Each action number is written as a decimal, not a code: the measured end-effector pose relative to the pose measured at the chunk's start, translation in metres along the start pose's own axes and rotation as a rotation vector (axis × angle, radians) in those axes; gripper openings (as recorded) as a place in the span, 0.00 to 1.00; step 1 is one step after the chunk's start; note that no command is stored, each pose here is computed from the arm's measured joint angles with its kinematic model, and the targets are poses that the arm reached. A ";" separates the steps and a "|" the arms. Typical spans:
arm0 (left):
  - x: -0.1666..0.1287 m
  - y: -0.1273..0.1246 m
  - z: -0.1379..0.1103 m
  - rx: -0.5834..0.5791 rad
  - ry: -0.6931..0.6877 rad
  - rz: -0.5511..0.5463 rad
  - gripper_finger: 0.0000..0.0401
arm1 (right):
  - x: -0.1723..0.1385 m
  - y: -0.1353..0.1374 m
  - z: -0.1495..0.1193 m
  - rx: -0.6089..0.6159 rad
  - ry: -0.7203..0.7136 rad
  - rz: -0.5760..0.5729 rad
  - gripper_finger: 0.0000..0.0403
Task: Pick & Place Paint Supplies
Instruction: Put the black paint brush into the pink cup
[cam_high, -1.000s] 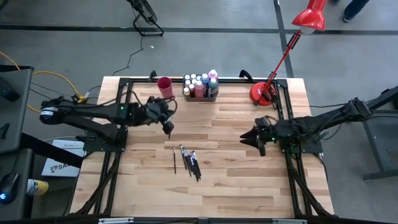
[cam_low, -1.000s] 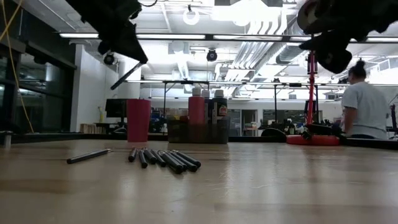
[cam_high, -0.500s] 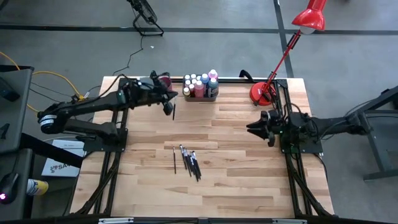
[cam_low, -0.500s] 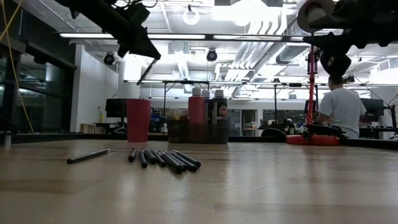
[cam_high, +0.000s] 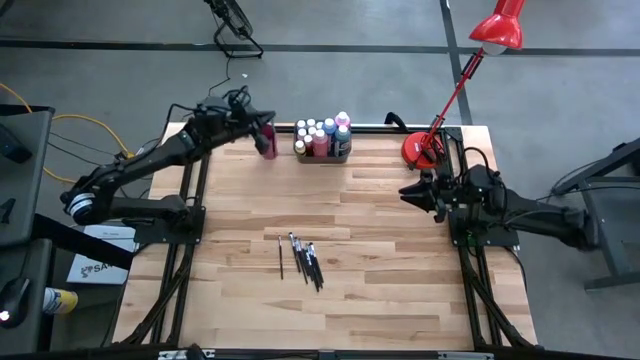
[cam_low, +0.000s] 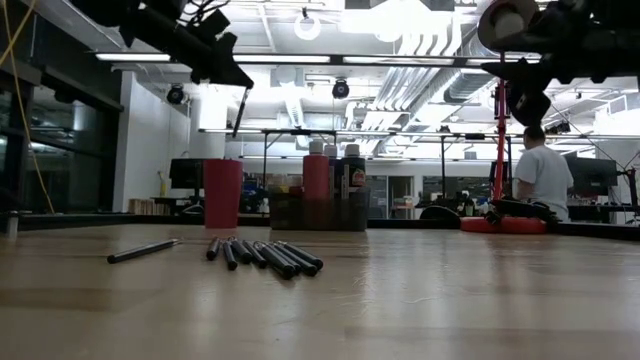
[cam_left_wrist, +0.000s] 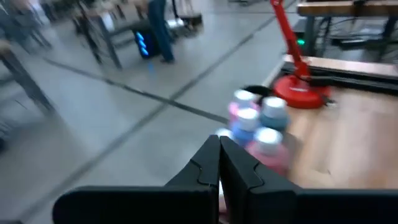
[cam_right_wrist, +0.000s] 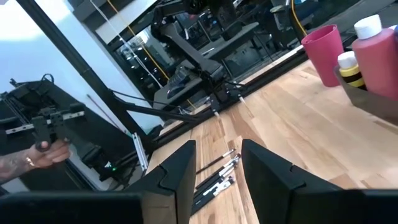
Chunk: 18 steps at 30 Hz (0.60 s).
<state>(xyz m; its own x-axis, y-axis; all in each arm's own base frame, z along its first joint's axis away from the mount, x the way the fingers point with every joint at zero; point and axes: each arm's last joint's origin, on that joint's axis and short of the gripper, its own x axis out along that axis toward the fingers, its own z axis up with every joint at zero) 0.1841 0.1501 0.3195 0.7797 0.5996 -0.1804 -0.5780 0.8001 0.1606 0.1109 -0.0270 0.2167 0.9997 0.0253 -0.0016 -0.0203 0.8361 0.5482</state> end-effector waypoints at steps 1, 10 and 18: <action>0.000 0.003 0.001 0.035 -0.014 0.016 0.00 | 0.000 -0.001 0.001 -0.001 -0.002 -0.001 0.30; 0.002 0.027 0.001 0.237 -0.039 0.129 0.00 | -0.002 -0.004 0.003 -0.023 -0.015 -0.024 0.30; 0.017 0.032 -0.012 0.252 0.027 0.135 0.00 | -0.002 -0.005 0.003 0.180 -0.037 -0.046 0.30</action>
<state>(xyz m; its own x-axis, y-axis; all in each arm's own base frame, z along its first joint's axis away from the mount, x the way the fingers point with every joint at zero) 0.1764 0.1860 0.3103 0.6913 0.7032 -0.1661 -0.5954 0.6846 0.4204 0.1094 -0.0327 0.2168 0.9994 -0.0340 -0.0013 0.0255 0.7240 0.6893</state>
